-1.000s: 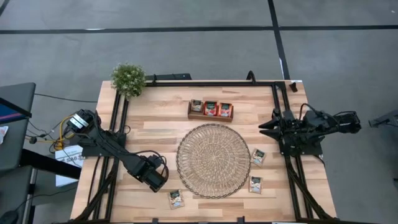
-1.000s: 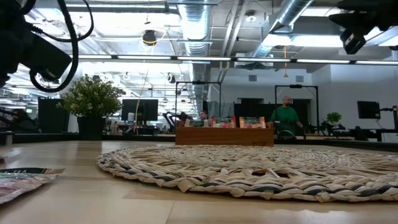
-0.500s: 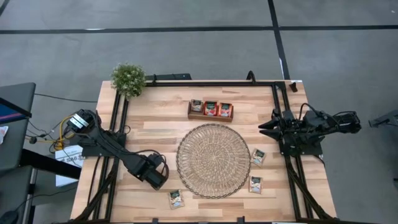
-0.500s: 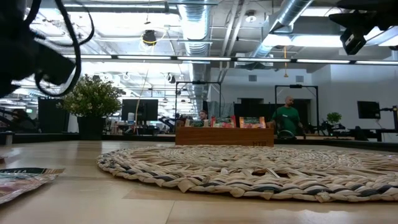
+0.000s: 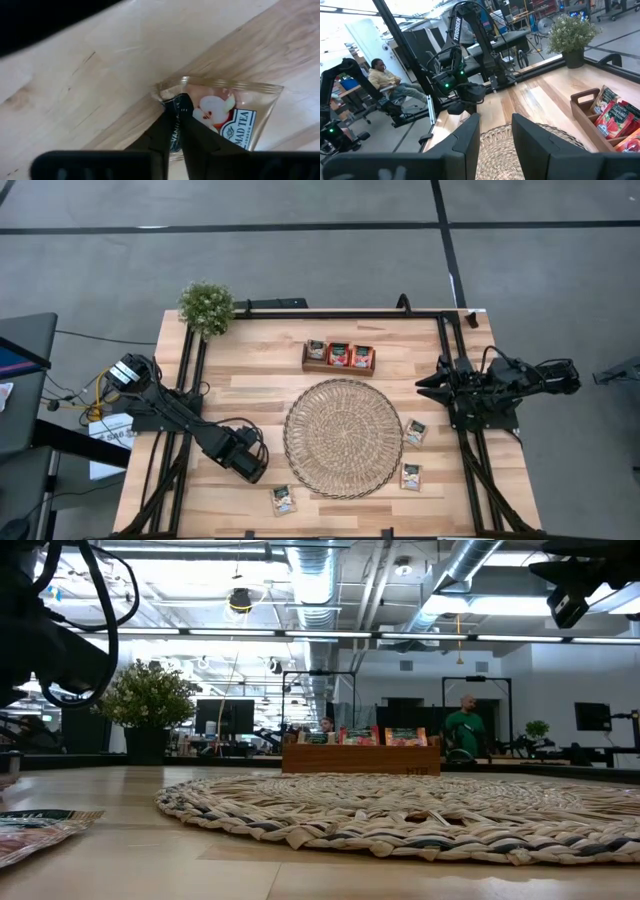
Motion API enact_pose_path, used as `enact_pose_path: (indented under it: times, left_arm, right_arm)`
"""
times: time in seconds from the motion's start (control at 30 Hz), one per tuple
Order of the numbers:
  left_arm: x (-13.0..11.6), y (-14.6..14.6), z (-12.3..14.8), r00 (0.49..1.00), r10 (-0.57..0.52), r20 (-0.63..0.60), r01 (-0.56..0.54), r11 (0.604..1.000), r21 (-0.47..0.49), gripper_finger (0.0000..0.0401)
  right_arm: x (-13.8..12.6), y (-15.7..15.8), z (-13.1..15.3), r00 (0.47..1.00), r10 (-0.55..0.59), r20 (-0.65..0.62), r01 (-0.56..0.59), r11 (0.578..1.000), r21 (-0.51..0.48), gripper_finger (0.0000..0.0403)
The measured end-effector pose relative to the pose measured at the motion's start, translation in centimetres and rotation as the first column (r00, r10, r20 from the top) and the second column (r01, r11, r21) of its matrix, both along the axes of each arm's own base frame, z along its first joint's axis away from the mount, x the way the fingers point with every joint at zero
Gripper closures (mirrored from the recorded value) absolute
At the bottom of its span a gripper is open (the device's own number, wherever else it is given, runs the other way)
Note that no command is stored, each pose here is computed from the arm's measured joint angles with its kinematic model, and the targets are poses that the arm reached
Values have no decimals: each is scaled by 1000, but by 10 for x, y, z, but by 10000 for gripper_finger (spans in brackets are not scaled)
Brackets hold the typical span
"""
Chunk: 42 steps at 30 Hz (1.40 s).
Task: Pick & Place Tea
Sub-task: Put the brown tea bag into the left section of the wooden organizer
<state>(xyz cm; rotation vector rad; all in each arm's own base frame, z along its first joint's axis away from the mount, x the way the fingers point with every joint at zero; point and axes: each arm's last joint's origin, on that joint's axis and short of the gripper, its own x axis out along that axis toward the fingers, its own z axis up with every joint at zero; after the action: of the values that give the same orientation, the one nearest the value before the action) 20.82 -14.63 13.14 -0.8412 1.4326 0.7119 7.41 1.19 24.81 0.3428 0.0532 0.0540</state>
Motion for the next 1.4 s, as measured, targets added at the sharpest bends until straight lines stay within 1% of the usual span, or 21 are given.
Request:
enact_pose_path:
  times: [0.1,0.23,0.33,0.43,0.57,0.63,0.7,0.77,0.87,1.0,1.1,1.2,1.3,1.4]
  left_arm:
    - [0,0,0,1000,0,4,0,1000,0,395]
    - [0,0,0,1000,-15,5,15,1000,3,399]
    - [2,-1,5,1000,-29,-10,29,999,28,400]
    - [4,-1,16,996,-76,-45,80,991,111,401]
    - [11,-1,43,989,-129,-73,141,968,206,401]
    - [13,-1,58,984,-152,-98,172,953,250,401]
    - [17,2,77,978,-180,-107,205,927,314,401]
    - [24,6,95,975,-208,-85,224,889,400,401]
    - [37,17,121,963,-266,-51,252,811,528,401]
    - [60,39,149,922,-385,-47,315,673,669,401]
    - [77,63,164,899,-429,-84,337,558,758,401]
    - [95,91,175,882,-454,-125,352,459,816,401]
    - [115,122,182,857,-490,-162,379,383,843,401]
    - [135,151,183,827,-517,-218,412,296,862,401]
  right_arm:
    - [0,0,0,1000,0,0,0,1000,0,298]
    - [0,0,0,1000,0,0,0,1000,0,298]
    - [0,0,0,1000,0,0,0,1000,-1,298]
    - [0,0,0,1000,0,0,0,1000,-1,298]
    - [0,0,0,1000,0,-1,0,1000,-2,298]
    - [0,0,0,1000,0,0,0,1000,-1,298]
    - [0,0,0,1000,-1,0,1,1000,-1,298]
    - [0,0,0,1000,-3,0,3,1000,-2,298]
    - [0,0,0,1000,-8,0,8,1000,-2,298]
    - [0,0,0,1000,-11,-1,11,1000,-2,298]
    - [0,0,0,1000,-12,-1,12,1000,-2,298]
    - [0,0,0,1000,-13,-2,13,1000,-2,298]
    - [0,0,-1,1000,-13,-5,12,1000,-3,298]
    - [0,0,-1,1000,-14,-9,14,1000,-4,298]
